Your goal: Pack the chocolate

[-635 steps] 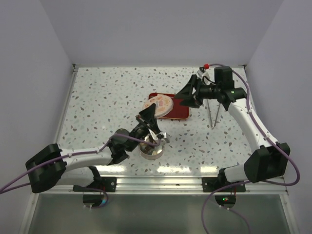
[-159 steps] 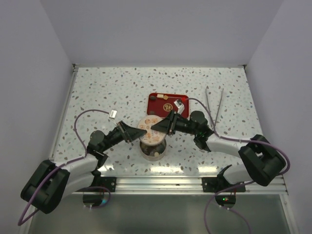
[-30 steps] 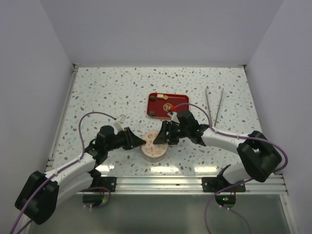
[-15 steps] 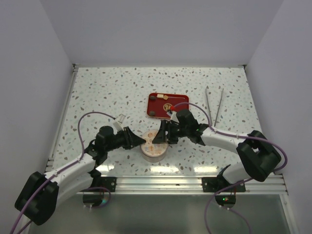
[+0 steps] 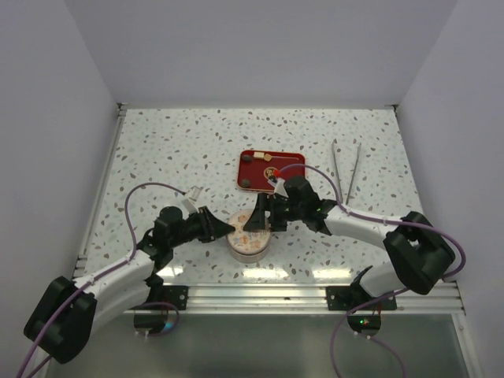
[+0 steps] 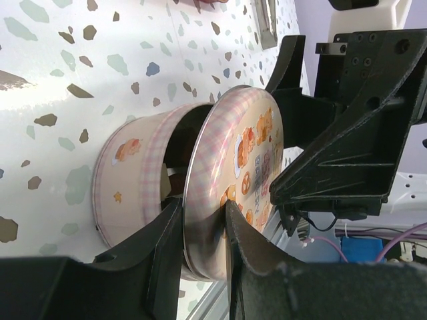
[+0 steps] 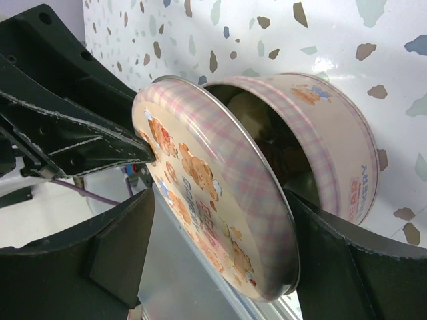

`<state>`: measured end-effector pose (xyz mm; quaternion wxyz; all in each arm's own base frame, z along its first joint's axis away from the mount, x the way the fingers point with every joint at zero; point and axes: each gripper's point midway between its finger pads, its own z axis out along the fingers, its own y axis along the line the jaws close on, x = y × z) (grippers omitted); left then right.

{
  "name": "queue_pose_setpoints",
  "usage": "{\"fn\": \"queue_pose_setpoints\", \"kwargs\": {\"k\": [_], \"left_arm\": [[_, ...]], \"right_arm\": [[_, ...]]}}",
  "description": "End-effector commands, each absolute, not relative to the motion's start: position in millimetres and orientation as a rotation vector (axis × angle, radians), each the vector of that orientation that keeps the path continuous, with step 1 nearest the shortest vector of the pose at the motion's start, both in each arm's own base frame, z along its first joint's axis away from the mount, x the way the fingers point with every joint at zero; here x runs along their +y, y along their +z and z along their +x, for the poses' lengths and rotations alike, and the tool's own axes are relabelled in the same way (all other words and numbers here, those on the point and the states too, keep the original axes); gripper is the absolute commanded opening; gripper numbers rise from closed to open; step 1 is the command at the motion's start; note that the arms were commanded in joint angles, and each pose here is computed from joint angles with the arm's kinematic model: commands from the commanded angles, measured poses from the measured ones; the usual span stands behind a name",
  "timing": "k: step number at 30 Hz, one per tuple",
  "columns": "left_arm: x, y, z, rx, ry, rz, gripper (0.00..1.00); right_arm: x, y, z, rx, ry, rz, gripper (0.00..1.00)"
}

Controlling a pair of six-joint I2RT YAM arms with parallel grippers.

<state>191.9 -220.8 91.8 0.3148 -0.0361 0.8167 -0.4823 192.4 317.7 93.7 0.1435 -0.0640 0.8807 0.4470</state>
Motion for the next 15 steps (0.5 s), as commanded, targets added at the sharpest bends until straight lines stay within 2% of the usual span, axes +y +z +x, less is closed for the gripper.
{"fn": "queue_pose_setpoints", "kwargs": {"k": [1, 15], "left_arm": [[-199.5, 48.2, 188.5, 2.268, -1.089, -0.146, 0.19], [-211.1, 57.4, 181.7, 2.246, -1.225, -0.173, 0.18]], "right_arm": [[309.9, 89.2, 193.9, 2.537, 1.220, -0.200, 0.79], [319.6, 127.1, 195.2, 2.385, 1.344, -0.248, 0.80]]}}
